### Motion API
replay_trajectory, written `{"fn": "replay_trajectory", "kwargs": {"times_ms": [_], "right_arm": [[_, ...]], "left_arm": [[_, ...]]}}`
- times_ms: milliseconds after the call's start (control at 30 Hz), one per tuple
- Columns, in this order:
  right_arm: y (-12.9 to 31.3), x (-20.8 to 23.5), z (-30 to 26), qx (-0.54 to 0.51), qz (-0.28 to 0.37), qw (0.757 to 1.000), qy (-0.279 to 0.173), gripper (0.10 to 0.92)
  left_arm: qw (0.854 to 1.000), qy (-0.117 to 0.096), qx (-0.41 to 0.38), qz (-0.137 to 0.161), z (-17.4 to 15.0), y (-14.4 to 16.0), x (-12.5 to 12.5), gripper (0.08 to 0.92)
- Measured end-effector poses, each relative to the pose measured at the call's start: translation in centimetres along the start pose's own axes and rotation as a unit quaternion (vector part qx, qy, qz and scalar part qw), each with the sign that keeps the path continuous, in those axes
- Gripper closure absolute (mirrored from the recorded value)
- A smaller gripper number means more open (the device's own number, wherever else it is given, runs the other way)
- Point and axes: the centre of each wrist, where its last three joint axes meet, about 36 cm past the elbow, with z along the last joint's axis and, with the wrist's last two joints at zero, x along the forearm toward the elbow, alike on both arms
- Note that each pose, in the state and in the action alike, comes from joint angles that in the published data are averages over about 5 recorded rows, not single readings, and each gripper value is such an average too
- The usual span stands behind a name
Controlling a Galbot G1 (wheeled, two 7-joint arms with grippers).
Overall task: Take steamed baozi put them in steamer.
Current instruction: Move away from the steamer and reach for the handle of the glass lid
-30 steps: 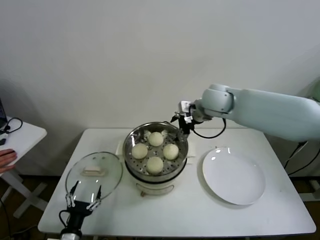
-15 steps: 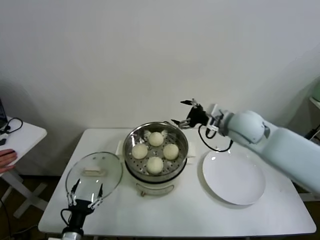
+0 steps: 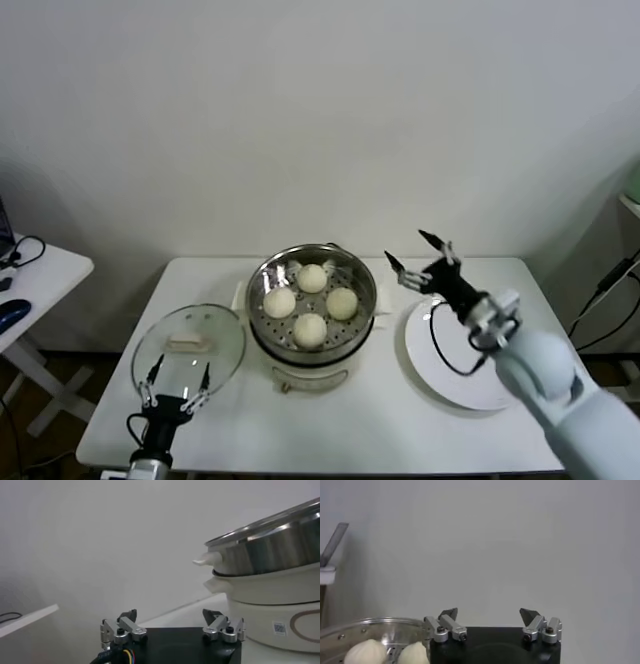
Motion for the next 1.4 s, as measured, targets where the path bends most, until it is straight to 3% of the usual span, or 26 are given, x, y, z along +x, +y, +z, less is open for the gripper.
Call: {"fn": "replay_trajectory", "kwargs": {"times_ms": [400,700,867,1100,1400], "right_arm": [[5.2,9.5,9.6,-0.114,0.078,0.990,-0.017,0.200],[6.9,12.8,12.7,-0.147,0.133,0.980,-0.029,0.200],[7.7,13.8,14.0,-0.160,0.153,0.975,-0.032,0.200],[9.0,14.7,15.7,-0.176,0.171,0.969,-0.037,0.200],[10.5,15.5,17.8,-0.186,0.178,0.966,-0.033,0.200]], "left_arm": [[0.999,-0.015,-0.023,-0.023,0.3,0.7,-0.8,0.177],[0.989,-0.022,-0.135,-0.054,1.1,2.3,-1.4,0.177],[0.968,-0.024,-0.242,-0.069,2.3,2.8,-1.9,0.177],[0.923,-0.023,-0.379,-0.065,4.5,2.7,-2.4,0.177],[0.879,-0.018,-0.473,-0.052,6.7,2.3,-3.5,0.177]]}}
